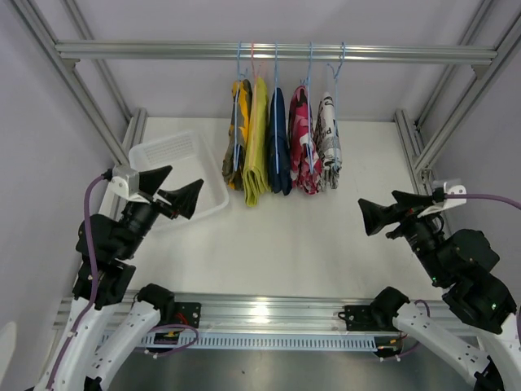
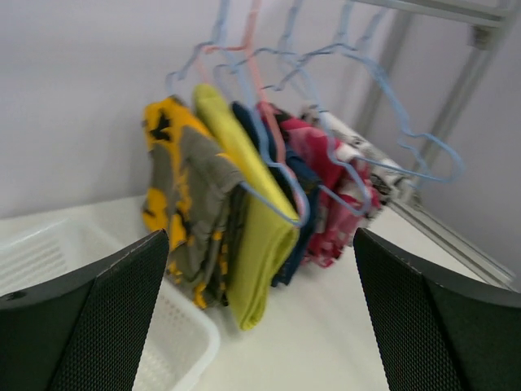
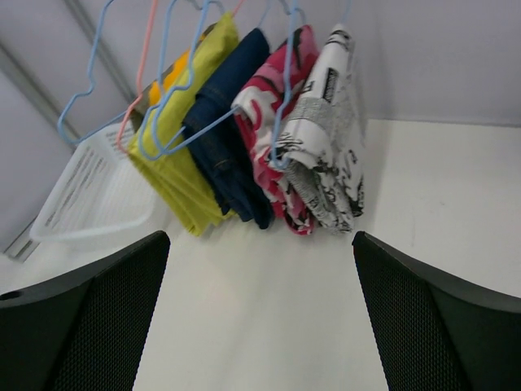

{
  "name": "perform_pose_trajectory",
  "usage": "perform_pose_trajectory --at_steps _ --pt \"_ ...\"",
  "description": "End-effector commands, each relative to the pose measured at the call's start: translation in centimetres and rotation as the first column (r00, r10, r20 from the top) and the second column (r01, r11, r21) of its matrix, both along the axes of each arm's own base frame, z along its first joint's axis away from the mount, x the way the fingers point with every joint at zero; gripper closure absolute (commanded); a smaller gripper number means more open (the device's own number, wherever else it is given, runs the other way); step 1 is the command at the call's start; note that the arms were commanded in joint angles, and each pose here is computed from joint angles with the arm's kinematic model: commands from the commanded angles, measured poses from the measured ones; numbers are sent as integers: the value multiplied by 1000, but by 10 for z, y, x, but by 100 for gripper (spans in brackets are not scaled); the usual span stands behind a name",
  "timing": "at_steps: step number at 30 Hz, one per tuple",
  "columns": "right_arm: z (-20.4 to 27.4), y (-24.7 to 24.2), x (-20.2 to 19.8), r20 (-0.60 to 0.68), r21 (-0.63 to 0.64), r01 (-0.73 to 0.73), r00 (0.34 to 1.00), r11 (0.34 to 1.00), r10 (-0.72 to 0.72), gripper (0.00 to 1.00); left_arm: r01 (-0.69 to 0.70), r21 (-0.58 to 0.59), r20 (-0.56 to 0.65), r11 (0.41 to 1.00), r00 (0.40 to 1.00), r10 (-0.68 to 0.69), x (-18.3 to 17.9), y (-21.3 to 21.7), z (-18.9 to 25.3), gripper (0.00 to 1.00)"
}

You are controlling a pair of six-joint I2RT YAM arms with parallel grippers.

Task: Remove the trousers from the hanger
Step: Pick up the hanger from the clothesline.

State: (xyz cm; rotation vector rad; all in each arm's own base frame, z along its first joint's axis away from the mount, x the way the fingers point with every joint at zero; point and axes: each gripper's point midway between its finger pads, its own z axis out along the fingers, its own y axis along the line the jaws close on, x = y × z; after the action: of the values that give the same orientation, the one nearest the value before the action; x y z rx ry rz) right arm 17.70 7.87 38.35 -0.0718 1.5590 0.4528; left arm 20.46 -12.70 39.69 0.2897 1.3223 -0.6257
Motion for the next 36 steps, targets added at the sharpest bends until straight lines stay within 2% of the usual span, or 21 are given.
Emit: perform_pose_trajectory --at_steps 1,4,5,6,9,10,11,12,13,15,17,19,20,24,26,27,30,32,36 --pt "22 39 -7 104 -3 -205 973 979 204 1 -271 -62 -91 961 960 265 24 42 0 0" --pt "39 60 -1 95 -15 -271 958 962 272 1 -350 -77 -118 933 933 340 27 57 -4 0" --pt "34 76 12 49 -38 -287 956 957 289 1 -360 -77 -123 930 929 350 28 58 -6 0" --pt "51 81 15 74 -18 -295 953 955 295 1 -368 -75 -123 927 926 357 28 60 -6 1" --pt "61 110 41 57 -15 -316 947 948 317 1 -417 -63 -147 907 903 404 31 68 -10 1" --pt "82 116 41 88 -3 -342 936 940 341 0 -450 -54 -164 891 884 437 34 74 -14 1" --pt "75 137 56 43 -21 -367 929 930 368 0 -464 -48 -175 884 876 450 36 76 -16 1" --pt "79 146 61 37 -17 -382 923 924 382 0 -471 -45 -183 881 871 457 37 77 -18 1" --pt "103 156 57 73 -5 -429 901 903 428 1 -474 -41 -186 879 868 459 38 77 -18 1" --pt "98 186 74 27 -17 -459 888 888 459 1 -458 -27 -202 888 873 444 41 73 -22 1" --pt "121 199 78 59 -21 -476 877 879 477 0 -449 -22 -208 893 876 435 41 70 -23 1" --pt "115 225 90 27 -42 -503 863 863 504 1 -450 -24 -209 893 875 436 41 71 -23 1" --pt "131 229 89 55 -35 -518 853 855 519 1 -451 -24 -209 892 875 437 41 71 -23 1" --pt "127 268 93 38 -55 -587 807 808 589 0 -443 -25 -209 896 879 429 41 69 -23 1" --pt "115 290 93 8 -48 -645 763 763 646 1 -435 -22 -207 900 883 422 40 68 -22 1" --pt "114 300 87 9 -42 -694 719 719 695 0 -423 -18 -206 906 888 411 39 66 -22 1" --pt "107 320 94 -3 -28 -727 686 686 727 1 -398 -16 -198 917 900 387 38 62 -21 1" --pt "88 332 108 -55 -30 -719 695 695 717 0 -391 -16 -197 920 903 380 37 60 -21 1" --pt "75 347 127 -75 -49 -705 709 707 702 1 -383 -14 -198 924 907 372 37 58 -21 1"
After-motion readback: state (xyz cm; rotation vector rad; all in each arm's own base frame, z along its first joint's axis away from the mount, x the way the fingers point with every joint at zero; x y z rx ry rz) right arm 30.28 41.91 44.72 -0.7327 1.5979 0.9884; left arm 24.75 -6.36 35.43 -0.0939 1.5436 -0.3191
